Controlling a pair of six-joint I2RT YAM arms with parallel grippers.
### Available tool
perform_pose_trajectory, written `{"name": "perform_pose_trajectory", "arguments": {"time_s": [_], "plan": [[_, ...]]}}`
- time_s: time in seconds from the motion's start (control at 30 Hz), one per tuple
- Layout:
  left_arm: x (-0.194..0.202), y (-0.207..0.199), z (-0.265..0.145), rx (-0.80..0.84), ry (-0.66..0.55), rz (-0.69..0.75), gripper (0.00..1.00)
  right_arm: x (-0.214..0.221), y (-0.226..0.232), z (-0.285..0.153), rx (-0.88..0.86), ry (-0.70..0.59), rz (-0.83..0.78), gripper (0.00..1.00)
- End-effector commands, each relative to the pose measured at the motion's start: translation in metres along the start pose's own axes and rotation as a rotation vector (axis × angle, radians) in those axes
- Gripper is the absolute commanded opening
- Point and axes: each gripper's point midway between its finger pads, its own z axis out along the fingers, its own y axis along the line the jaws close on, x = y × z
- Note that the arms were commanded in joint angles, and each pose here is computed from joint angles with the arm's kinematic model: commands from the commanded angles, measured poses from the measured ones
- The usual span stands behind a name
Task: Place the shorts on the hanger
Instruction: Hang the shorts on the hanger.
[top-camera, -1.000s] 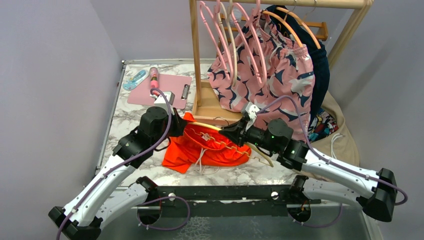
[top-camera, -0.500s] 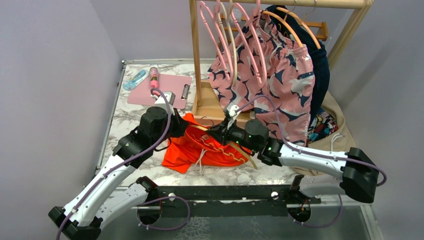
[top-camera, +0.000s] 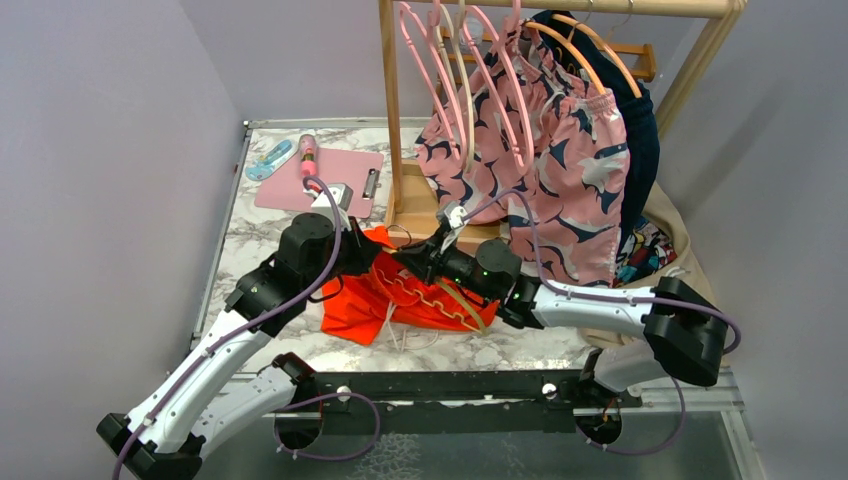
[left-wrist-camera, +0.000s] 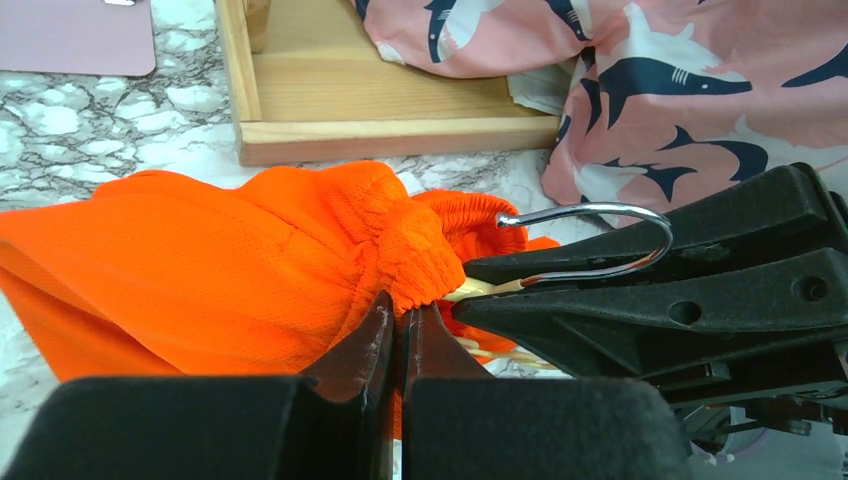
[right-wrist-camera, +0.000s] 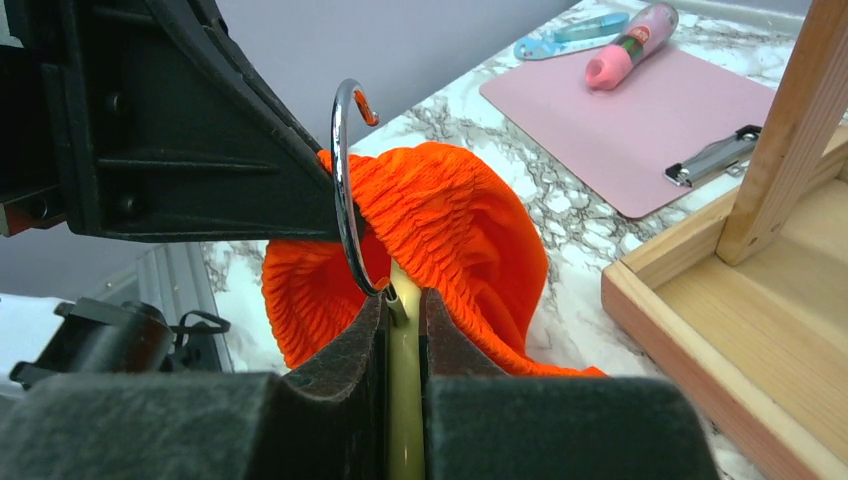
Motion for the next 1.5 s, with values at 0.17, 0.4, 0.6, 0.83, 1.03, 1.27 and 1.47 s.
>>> {"name": "perform_pose_trajectory", "arguments": {"time_s": [0.17, 0.4, 0.6, 0.83, 1.03, 1.27, 1.47], "plan": [[-0.017, -0.022, -0.007, 0.085, -0.042, -0.031, 0.00, -0.038, 0.009, 0.019, 0.008, -0.178, 0.057, 0.01], [-0.013, -0.027, -0.010, 0.121, -0.031, -0.052, 0.00, -0.042, 0.008, 0.027, 0.005, -0.231, 0.065, 0.01], [-0.029, -0.023, -0.017, 0.088, -0.097, -0.064, 0.00, -0.044, 0.019, 0.028, -0.025, -0.256, 0.088, 0.01], [-0.042, 0.018, -0.024, -0.156, -0.180, -0.131, 0.00, -0.047, 0.022, 0.014, -0.017, -0.252, 0.081, 0.01], [-0.047, 0.017, -0.022, -0.156, -0.198, -0.162, 0.00, -0.033, 0.022, 0.013, -0.020, -0.212, 0.088, 0.01], [-0.034, -0.012, -0.012, -0.003, -0.111, -0.156, 0.00, -0.039, 0.029, 0.028, -0.042, -0.231, 0.098, 0.01], [-0.027, -0.019, -0.015, 0.048, -0.097, -0.189, 0.00, -0.041, 0.021, 0.043, 0.017, -0.260, 0.106, 0.01]]}}
